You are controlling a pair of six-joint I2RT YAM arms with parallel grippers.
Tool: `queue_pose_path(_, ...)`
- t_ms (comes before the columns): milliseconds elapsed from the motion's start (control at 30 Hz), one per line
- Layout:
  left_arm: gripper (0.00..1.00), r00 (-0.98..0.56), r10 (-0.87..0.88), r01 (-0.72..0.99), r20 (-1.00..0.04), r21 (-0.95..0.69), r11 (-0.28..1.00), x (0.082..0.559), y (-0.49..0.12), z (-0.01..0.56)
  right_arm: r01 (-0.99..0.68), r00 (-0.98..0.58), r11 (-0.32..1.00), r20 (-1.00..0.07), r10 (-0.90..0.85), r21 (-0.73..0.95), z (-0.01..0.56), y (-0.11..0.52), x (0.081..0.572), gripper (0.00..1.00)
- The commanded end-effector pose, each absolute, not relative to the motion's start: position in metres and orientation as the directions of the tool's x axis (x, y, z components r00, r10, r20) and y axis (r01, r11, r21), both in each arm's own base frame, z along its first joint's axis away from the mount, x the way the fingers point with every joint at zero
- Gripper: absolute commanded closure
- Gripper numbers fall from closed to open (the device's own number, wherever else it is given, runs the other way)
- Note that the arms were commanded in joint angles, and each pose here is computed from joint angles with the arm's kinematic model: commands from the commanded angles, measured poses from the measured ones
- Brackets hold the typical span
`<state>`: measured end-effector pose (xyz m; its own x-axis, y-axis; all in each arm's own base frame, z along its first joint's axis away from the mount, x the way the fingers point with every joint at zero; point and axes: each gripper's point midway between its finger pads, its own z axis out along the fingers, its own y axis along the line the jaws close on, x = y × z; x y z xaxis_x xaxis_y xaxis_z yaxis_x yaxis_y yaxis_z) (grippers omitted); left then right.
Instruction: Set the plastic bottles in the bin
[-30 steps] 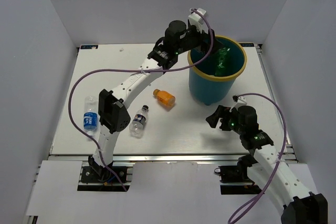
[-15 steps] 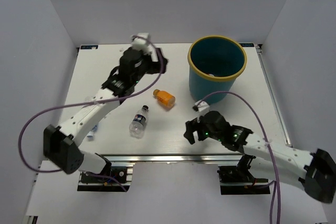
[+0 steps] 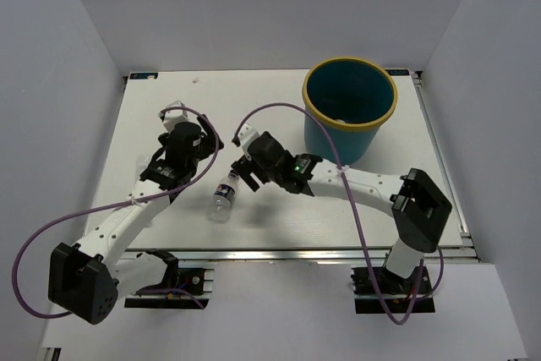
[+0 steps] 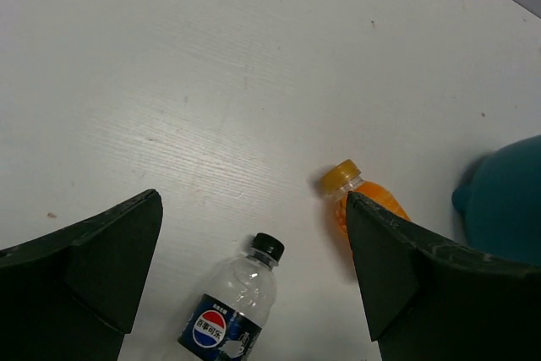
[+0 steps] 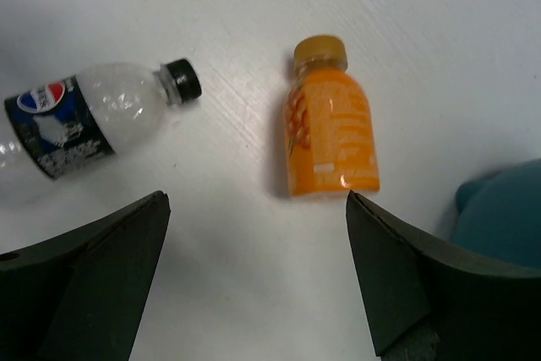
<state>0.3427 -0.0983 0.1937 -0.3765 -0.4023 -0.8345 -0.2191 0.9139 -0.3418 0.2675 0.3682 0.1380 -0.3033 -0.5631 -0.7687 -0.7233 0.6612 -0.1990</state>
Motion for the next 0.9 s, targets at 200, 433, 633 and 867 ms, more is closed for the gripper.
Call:
queue_pose_path(200, 0.02, -0.323, -0.474, -0.307, -0.819, -0.383, 0.871, 0.326, -0.077, 0.191, -0.824, -0.292, 0.552, -0.739, -0.607, -0.128, 0.119, 0.390, 0.335, 0.11)
queue_pose_path(433, 0.02, -0.330, -0.471, -0.334, -0.818, -0.365, 0.869, 0.326, -0.073, 0.187, -0.779, -0.449, 0.626, -0.666, -0.596, -0.035, 0.061, 0.365, 0.351, 0.11)
queue_pose_path(633, 0.02, -0.373, -0.466, -0.270, -0.802, -0.387, 0.882, 0.329, -0.089, 0.187, -0.771, -0.471, 0.636, -0.667, -0.577, -0.006, 0.047, 0.360, 0.347, 0.25)
queue_pose_path(867, 0.02, -0.393, -0.476, -0.267, -0.787, -0.397, 0.878, 0.324, -0.091, 0.186, -0.780, -0.405, 0.625, -0.769, -0.495, 0.008, 0.123, 0.377, 0.355, 0.57)
